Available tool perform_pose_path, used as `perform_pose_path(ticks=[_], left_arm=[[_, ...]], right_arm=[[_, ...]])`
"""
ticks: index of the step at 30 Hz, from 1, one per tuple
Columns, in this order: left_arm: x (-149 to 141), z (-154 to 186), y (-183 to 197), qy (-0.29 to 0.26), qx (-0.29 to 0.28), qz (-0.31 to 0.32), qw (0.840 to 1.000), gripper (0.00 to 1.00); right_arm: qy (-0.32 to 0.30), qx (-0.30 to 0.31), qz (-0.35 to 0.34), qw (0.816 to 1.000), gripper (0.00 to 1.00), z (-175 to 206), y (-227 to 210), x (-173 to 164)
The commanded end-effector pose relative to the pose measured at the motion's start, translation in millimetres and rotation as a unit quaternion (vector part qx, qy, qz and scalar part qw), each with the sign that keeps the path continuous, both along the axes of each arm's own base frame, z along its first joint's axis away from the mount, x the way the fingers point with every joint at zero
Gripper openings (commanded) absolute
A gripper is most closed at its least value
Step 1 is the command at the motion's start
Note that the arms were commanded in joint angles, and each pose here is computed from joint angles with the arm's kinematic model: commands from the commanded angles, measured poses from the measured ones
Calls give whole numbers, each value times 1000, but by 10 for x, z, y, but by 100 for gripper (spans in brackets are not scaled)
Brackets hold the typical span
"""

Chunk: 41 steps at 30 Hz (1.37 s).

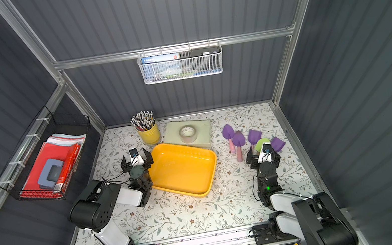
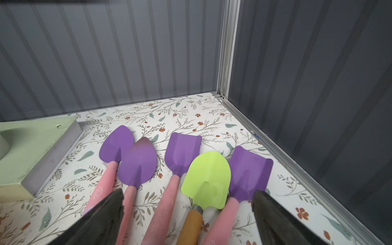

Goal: Take the shovel out of the storage box
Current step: Reset both arms

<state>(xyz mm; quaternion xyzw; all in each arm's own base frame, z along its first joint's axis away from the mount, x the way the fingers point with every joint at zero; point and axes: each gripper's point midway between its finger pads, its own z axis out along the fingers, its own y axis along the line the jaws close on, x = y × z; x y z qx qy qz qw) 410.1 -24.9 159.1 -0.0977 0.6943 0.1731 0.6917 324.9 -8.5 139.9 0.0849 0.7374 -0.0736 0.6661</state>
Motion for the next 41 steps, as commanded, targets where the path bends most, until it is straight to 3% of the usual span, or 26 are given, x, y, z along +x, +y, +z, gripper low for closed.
perform_pose_path(ticks=[1,4,7,11,16,41], left_arm=[[-113,183,38,-39,-10,-23,999,99],[-318,325,249,-91,-48,-36,994,99],[-333,332,442,-112,-78,-39,990,99],[-244,249,506,-110,-84,-55,989,99],[-73,150,544,-76,-96,-77,990,99],[-75,167,556,-80,-96,-77,989,99]], right_arm=[[-37,11,11,999,99,167,-10,207],[-15,4,17,1000,99,25,14,400],[5,20,29,999,99,-77,-8,475],[-21,25,28,999,99,-63,-62,450],[8,28,35,999,99,-131,-37,494],[10,29,36,999,99,-131,-34,496]])
